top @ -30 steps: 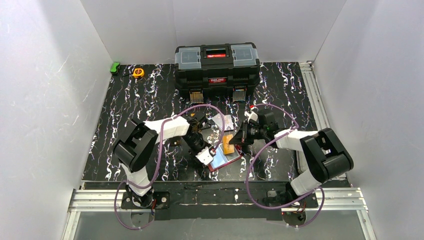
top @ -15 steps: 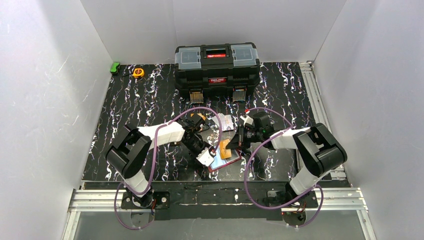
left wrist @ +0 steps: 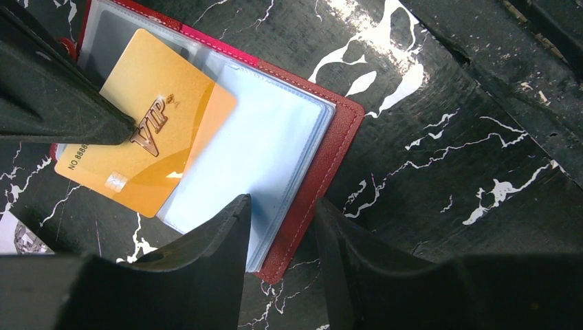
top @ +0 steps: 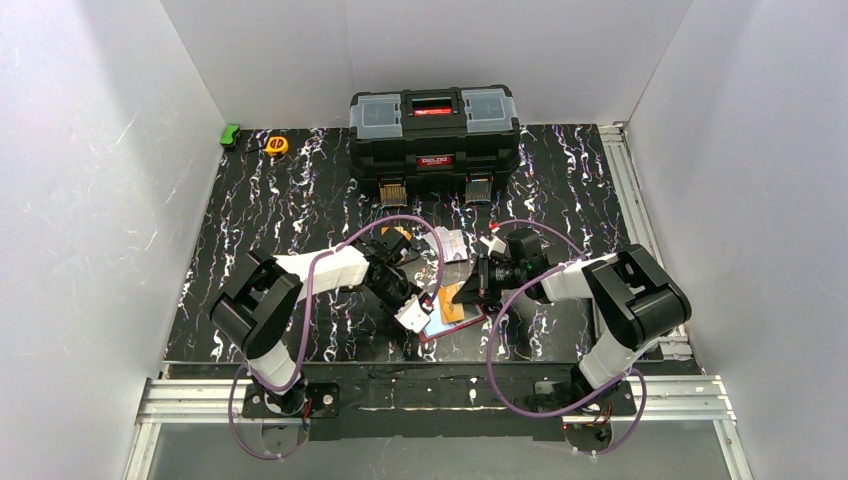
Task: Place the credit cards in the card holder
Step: Insert the credit card into the card holder.
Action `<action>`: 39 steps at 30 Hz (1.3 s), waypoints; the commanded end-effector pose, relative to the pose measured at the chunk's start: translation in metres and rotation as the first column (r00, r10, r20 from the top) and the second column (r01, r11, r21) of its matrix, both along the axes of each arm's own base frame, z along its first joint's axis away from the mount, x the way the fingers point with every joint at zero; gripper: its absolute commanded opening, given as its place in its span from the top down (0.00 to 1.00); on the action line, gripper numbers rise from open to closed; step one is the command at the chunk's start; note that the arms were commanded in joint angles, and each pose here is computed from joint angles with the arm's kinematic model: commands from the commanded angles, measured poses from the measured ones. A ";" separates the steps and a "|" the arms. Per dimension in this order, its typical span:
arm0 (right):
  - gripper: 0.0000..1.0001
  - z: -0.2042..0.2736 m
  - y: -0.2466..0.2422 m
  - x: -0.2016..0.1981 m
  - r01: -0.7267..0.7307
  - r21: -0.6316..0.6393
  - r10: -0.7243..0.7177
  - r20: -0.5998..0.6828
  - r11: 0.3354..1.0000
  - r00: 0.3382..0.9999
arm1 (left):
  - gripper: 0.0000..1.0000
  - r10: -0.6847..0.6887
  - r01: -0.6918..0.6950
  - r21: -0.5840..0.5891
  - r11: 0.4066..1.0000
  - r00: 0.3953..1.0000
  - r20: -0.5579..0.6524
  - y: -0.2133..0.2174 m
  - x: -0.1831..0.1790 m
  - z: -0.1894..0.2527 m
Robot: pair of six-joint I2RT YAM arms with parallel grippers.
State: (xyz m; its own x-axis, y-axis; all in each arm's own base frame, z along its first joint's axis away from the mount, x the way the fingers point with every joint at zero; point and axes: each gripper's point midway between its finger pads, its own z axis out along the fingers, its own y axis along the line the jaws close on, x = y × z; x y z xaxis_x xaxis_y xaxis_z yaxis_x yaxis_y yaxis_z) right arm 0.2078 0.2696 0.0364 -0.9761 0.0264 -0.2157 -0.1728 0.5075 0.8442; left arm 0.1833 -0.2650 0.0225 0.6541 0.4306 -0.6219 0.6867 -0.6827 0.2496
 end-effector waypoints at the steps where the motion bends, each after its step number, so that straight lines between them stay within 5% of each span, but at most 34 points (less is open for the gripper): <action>1: 0.99 -0.007 -0.002 -0.008 -0.032 -0.007 0.032 0.008 0.999 0.999 | 0.62 0.005 -0.007 0.096 0.995 1.000 0.020 0.019 -0.003 -0.020; 39: 0.99 -0.012 -0.008 -0.011 -0.167 -0.089 0.166 -0.019 0.982 0.986 | 0.65 0.002 -0.005 0.072 0.997 0.999 0.041 0.019 -0.005 -0.021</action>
